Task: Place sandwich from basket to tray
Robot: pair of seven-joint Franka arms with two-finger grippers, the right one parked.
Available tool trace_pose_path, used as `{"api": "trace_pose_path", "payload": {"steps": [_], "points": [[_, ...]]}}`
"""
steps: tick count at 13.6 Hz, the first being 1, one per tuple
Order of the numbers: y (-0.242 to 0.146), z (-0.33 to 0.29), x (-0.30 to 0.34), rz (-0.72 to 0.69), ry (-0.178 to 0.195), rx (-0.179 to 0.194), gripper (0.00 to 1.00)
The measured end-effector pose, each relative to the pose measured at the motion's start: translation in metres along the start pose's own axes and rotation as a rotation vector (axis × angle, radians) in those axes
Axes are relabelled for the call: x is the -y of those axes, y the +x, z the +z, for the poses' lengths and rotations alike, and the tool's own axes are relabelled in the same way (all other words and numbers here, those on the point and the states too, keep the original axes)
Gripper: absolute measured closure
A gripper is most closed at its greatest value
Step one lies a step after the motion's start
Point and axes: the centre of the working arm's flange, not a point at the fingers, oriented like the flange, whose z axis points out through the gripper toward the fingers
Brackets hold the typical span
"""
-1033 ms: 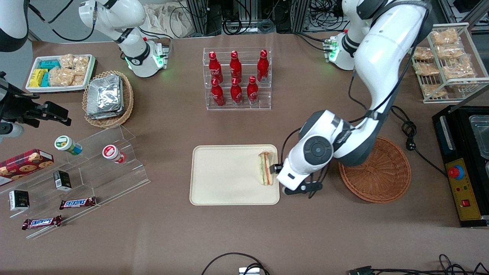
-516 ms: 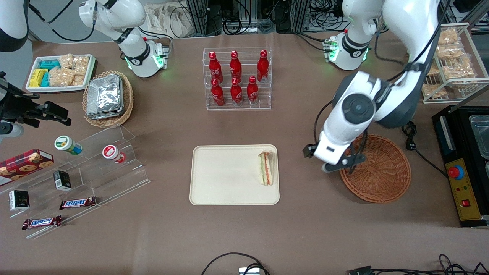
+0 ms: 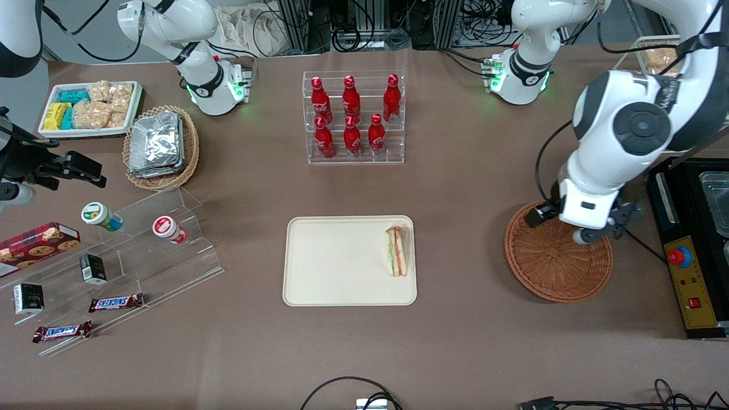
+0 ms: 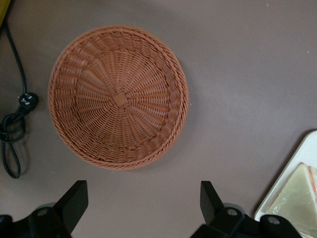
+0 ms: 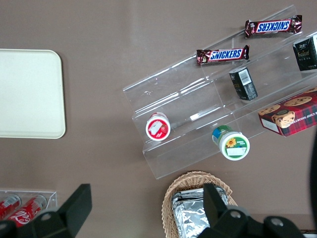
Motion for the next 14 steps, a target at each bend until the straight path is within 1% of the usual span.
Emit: {"api": "trace_pose_path", "payload": {"steps": [2, 5, 6, 7, 8, 9, 12, 13, 14], "points": [[0.004, -0.004, 0.003, 0.004, -0.003, -0.003, 0.00], [0.008, -0.003, 0.009, 0.001, 0.001, 0.002, 0.00], [0.014, -0.002, 0.019, 0.014, 0.011, 0.014, 0.00], [0.018, 0.000, 0.030, 0.049, 0.022, 0.044, 0.00], [0.023, 0.000, 0.040, 0.080, 0.009, 0.079, 0.00], [0.029, -0.002, 0.051, 0.097, -0.015, 0.097, 0.00], [0.042, -0.017, 0.082, 0.185, -0.078, 0.108, 0.00], [0.041, -0.024, 0.086, 0.226, -0.092, 0.112, 0.00], [0.038, -0.030, 0.087, 0.257, -0.096, 0.115, 0.00]]}}
